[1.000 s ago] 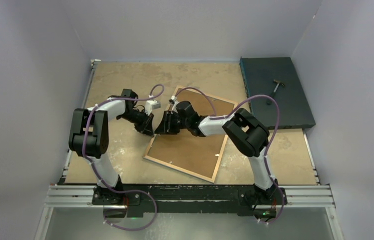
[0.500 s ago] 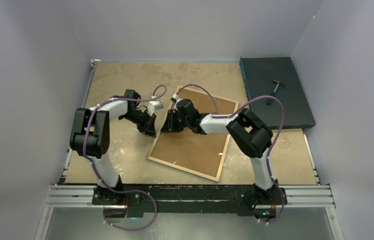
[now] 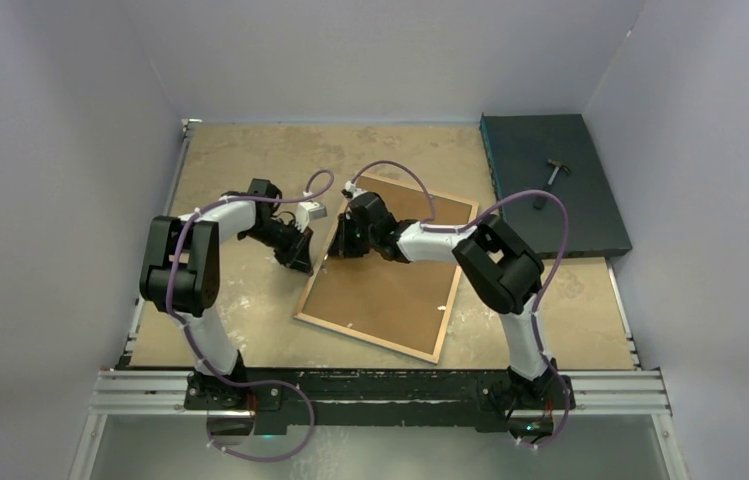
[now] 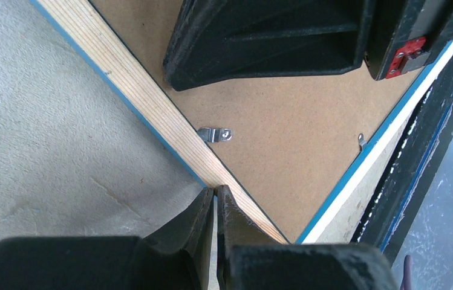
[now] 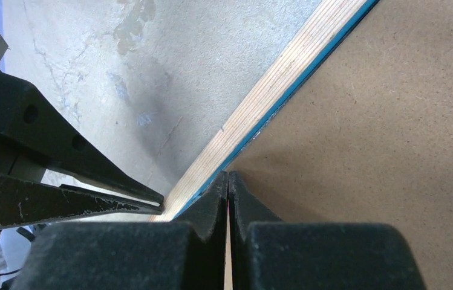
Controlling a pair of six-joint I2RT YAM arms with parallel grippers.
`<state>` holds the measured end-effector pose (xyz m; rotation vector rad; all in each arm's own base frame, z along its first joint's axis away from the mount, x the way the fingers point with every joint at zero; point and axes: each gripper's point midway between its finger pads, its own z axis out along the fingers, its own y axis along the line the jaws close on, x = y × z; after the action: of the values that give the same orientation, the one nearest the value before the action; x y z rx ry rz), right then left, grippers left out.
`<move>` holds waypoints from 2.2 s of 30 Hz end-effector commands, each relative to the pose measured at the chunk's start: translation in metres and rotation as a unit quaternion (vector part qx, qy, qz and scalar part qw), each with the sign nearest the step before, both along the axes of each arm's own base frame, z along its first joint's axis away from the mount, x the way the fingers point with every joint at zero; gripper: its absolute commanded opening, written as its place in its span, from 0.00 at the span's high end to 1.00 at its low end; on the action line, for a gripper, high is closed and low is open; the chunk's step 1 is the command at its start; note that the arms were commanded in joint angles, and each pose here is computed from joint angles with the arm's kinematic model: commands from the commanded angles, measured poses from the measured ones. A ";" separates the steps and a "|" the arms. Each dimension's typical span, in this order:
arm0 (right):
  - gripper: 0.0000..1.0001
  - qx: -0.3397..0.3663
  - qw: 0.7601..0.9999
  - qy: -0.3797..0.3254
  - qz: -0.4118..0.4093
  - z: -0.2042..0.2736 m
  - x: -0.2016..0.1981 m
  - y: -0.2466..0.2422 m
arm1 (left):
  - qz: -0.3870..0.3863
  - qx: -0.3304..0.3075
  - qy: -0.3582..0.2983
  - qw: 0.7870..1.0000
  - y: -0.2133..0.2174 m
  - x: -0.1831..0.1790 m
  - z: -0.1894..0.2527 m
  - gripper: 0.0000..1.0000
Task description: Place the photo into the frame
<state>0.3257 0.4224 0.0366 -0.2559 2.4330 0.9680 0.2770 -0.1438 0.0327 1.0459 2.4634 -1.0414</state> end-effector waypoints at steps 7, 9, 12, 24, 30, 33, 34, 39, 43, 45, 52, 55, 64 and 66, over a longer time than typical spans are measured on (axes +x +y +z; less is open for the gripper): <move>1.00 -0.043 0.998 0.045 0.005 -0.061 -0.030 -0.015 | -0.004 -0.027 -0.005 1.000 -0.011 0.007 -0.001 0.97; 1.00 -0.054 0.997 0.056 0.005 -0.074 -0.040 -0.022 | -0.004 -0.028 -0.006 1.000 -0.011 0.007 0.000 0.96; 1.00 -0.066 0.996 0.065 0.009 -0.083 -0.051 -0.029 | -0.004 -0.030 -0.006 1.000 -0.012 0.006 0.002 0.97; 0.75 -0.008 0.994 0.093 0.057 -0.059 -0.082 -0.024 | -0.004 -0.026 -0.006 1.000 -0.015 0.004 0.000 0.96; 0.77 0.013 0.993 0.090 0.075 -0.048 -0.089 -0.018 | -0.003 -0.025 -0.007 1.000 -0.015 0.005 0.001 0.96; 0.81 0.024 0.992 0.082 0.091 -0.042 -0.093 -0.010 | -0.002 -0.024 -0.008 1.000 -0.016 0.006 0.001 0.96; 0.83 0.026 0.992 0.079 0.098 -0.041 -0.094 -0.007 | -0.002 -0.025 -0.008 1.000 -0.016 0.006 0.000 0.96; 0.83 0.035 0.989 0.048 0.135 -0.028 -0.090 0.011 | -0.004 -0.027 -0.007 1.000 -0.017 0.004 -0.001 0.97; 0.82 0.034 0.981 0.015 0.189 -0.019 -0.087 0.022 | -0.006 -0.026 -0.006 1.000 -0.018 0.003 -0.002 0.97; 0.82 0.027 0.977 0.003 0.214 -0.018 -0.087 0.023 | -0.006 -0.027 -0.005 1.000 -0.018 0.003 -0.002 0.97; 0.81 0.012 0.966 0.008 0.259 -0.022 -0.099 0.018 | -0.007 -0.024 -0.009 1.000 -0.017 0.004 0.001 0.97; 0.67 0.013 0.975 -0.002 0.221 -0.007 -0.080 0.012 | 0.004 -0.017 -0.018 1.000 -0.015 0.013 0.009 0.96; 0.39 0.102 0.994 -0.020 0.046 0.064 0.022 -0.044 | 0.087 -0.017 -0.073 0.993 -0.011 0.075 0.045 0.86; 0.38 0.104 0.994 -0.014 0.025 0.064 0.034 -0.053 | 0.104 -0.025 -0.081 0.991 -0.013 0.090 0.051 0.85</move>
<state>0.3276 0.3855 0.0642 -0.4017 2.3662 1.1878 0.3230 -0.1510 0.0563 0.8990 2.4428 -0.9612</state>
